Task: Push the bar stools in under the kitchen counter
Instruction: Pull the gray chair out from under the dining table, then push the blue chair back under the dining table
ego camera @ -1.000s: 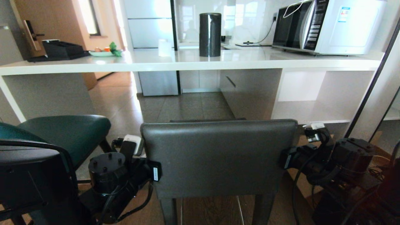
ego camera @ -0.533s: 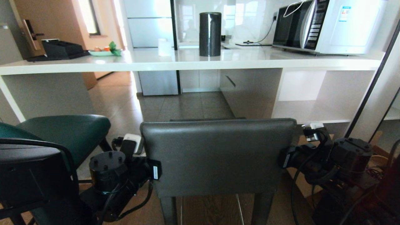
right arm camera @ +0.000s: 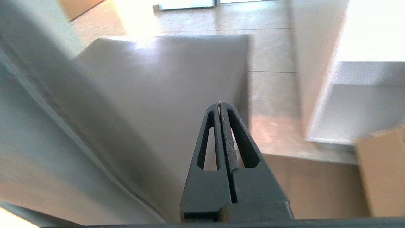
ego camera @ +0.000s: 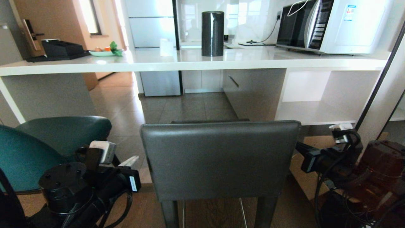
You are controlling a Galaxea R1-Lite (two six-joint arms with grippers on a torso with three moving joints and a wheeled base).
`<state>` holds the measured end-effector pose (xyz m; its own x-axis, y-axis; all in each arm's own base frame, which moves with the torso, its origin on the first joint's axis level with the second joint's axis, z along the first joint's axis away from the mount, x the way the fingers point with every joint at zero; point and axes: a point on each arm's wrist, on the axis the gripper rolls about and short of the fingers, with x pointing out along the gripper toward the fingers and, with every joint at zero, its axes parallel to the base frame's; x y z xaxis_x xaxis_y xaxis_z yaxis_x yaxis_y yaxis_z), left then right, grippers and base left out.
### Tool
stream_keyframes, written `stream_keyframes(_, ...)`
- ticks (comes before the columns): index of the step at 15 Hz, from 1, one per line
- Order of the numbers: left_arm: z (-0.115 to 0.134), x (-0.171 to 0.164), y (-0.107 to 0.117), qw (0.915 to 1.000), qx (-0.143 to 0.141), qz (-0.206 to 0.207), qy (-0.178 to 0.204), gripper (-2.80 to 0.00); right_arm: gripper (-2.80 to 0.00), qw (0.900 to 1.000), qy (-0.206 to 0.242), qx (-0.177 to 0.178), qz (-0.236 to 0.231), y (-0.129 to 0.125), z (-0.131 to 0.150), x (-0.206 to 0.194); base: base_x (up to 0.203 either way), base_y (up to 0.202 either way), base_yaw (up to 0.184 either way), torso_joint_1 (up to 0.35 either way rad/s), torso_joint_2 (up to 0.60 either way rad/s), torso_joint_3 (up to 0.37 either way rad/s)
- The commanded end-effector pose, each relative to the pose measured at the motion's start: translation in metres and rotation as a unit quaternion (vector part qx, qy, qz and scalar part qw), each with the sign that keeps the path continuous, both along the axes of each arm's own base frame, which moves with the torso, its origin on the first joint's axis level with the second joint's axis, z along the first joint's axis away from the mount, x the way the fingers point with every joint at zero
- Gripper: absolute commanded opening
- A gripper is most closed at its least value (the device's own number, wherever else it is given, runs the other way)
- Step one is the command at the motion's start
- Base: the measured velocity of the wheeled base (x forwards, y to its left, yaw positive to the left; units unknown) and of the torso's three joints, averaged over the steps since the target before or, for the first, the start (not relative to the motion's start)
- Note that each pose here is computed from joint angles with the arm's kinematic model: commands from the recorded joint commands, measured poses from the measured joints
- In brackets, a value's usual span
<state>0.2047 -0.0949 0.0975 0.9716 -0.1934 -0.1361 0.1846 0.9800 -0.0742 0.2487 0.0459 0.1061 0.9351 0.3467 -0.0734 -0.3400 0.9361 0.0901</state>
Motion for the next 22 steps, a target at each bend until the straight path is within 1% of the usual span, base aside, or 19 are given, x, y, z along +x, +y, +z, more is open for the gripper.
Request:
stream_keyframes(1, 0.019, -0.017, 0.010, 0.9989, -0.025, 0.009, -0.037, -2.80, -2.80, 1.000, -0.021, 0.005, -0.015, -0.015, 0.012, -0.016, 0.000, 0.000, 0.000, 0.000, 0.00, 0.000)
stream_keyframes(4, 0.033, -0.043, 0.024, 0.9970, -0.039, 0.012, -0.066, -2.80, -2.80, 0.999, -0.034, 0.007, -0.019, -0.020, 0.021, -0.045, 0.000, 0.000, 0.000, 0.000, 0.00, 0.000)
stream_keyframes(6, 0.048, -0.060, 0.032, 0.9925, -0.056, 0.015, -0.108, -2.80, -2.80, 0.999, -0.049, 0.010, -0.020, -0.023, 0.028, -0.066, 0.000, 0.000, 0.000, 0.000, 0.00, 0.000)
stream_keyframes(9, 0.065, -0.091, 0.048, 0.9882, -0.056, 0.019, -0.141, -2.80, -2.80, 0.997, -0.075, 0.012, -0.025, -0.026, 0.038, -0.093, 0.000, 0.000, 0.000, 0.000, 0.00, 0.000)
stream_keyframes(12, 0.073, -0.116, 0.069, 0.9854, -0.038, 0.059, -0.155, -2.80, -2.80, 0.995, -0.092, 0.012, -0.032, -0.029, 0.052, -0.118, 0.000, 0.000, 0.000, 0.000, 0.00, 0.000)
stream_keyframes(14, 0.082, -0.129, 0.077, 0.9831, -0.022, 0.081, -0.163, -2.80, -2.80, 0.993, -0.101, 0.008, -0.053, -0.031, 0.069, -0.134, 0.000, 0.000, 0.000, 0.000, 0.00, 0.000)
stream_keyframes(16, 0.092, -0.140, 0.084, 0.9800, -0.005, 0.097, -0.174, -2.80, -2.80, 0.993, -0.098, 0.002, -0.071, -0.035, 0.084, -0.162, 0.000, 0.000, 0.000, 0.000, 0.00, 0.000)
stream_keyframes(18, 0.097, -0.152, 0.089, 0.9795, 0.005, 0.099, -0.175, -2.80, -2.80, 0.994, -0.077, -0.003, -0.078, -0.038, 0.093, -0.196, 0.000, 0.000, 0.000, 0.000, 0.00, 0.000)
stream_keyframes(19, 0.094, -0.158, 0.090, 0.9822, 0.011, 0.092, -0.164, -2.80, -2.80, 0.994, -0.072, -0.005, -0.081, -0.040, 0.098, -0.211, 0.000, 0.000, 0.000, 0.000, 0.00, 0.000)
stream_keyframes(20, 0.091, -0.164, 0.091, 0.9831, 0.014, 0.083, -0.162, -2.80, -2.80, 0.993, -0.080, -0.005, -0.085, -0.041, 0.103, -0.223, 0.000, 0.000, 0.000, 0.000, 0.00, 0.000)
stream_keyframes(21, 0.090, -0.169, 0.093, 0.9825, 0.017, 0.084, -0.165, -2.80, -2.80, 0.992, -0.089, -0.006, -0.089, -0.042, 0.106, -0.232, 0.000, 0.000, 0.000, 0.000, 0.00, 0.000)
stream_keyframes(22, 0.089, -0.174, 0.094, 0.9820, 0.023, 0.090, -0.164, -2.80, -2.80, 0.991, -0.093, -0.018, -0.094, -0.043, 0.106, -0.241, 0.000, 0.000, 0.000, 0.000, 0.00, 0.000)
